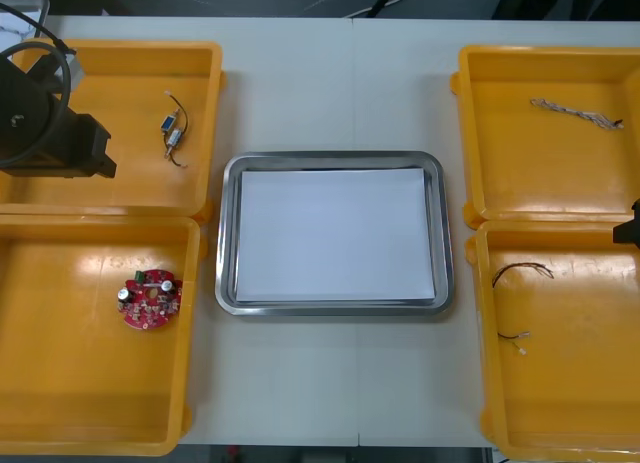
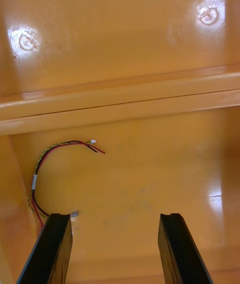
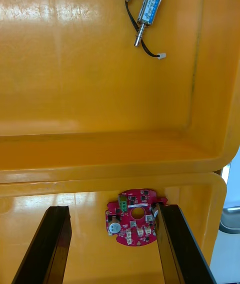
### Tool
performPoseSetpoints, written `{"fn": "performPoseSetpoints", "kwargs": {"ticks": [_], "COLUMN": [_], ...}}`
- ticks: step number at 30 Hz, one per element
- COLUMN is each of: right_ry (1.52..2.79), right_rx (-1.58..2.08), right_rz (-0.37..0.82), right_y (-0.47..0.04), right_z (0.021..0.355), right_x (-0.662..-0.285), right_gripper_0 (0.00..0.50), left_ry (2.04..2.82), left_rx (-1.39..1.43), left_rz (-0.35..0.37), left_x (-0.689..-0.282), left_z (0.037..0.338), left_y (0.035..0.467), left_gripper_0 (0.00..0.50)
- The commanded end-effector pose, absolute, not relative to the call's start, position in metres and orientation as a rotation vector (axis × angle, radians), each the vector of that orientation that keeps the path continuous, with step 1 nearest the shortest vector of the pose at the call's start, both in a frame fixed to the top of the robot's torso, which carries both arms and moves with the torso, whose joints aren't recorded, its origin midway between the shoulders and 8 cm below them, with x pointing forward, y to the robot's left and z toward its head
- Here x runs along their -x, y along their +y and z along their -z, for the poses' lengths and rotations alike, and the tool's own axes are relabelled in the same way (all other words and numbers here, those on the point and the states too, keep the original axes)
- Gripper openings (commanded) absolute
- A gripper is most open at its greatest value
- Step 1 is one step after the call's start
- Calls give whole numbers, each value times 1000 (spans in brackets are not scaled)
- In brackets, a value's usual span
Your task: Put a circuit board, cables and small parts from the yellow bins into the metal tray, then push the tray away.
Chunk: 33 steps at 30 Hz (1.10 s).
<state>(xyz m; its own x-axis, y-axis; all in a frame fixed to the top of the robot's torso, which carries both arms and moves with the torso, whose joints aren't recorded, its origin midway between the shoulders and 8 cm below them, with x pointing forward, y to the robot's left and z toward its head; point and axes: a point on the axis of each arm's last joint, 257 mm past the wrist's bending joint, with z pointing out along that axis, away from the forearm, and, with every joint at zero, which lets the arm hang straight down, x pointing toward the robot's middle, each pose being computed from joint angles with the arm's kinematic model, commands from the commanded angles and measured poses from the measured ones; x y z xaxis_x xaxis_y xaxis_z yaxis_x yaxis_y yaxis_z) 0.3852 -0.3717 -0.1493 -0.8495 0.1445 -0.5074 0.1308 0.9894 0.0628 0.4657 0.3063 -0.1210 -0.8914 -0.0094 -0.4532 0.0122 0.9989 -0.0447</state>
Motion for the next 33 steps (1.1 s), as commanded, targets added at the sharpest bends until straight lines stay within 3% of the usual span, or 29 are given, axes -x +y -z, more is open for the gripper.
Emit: {"fn": "performPoseSetpoints", "kwargs": {"ticks": [1, 33], "right_ry": [2612, 2612], "right_rx": [-192, -192], "right_rz": [-47, -47], "right_y": [-369, -369], "right_z": [155, 155], "right_x": [-380, -380], "right_gripper_0": [500, 500], "left_ry": [2662, 2662], "left_rx": [66, 66], "left_rz": [3, 3], "left_x": [-461, -461], "left_z": [117, 117], "left_y": [322, 322], "left_gripper_0": [500, 500]}}
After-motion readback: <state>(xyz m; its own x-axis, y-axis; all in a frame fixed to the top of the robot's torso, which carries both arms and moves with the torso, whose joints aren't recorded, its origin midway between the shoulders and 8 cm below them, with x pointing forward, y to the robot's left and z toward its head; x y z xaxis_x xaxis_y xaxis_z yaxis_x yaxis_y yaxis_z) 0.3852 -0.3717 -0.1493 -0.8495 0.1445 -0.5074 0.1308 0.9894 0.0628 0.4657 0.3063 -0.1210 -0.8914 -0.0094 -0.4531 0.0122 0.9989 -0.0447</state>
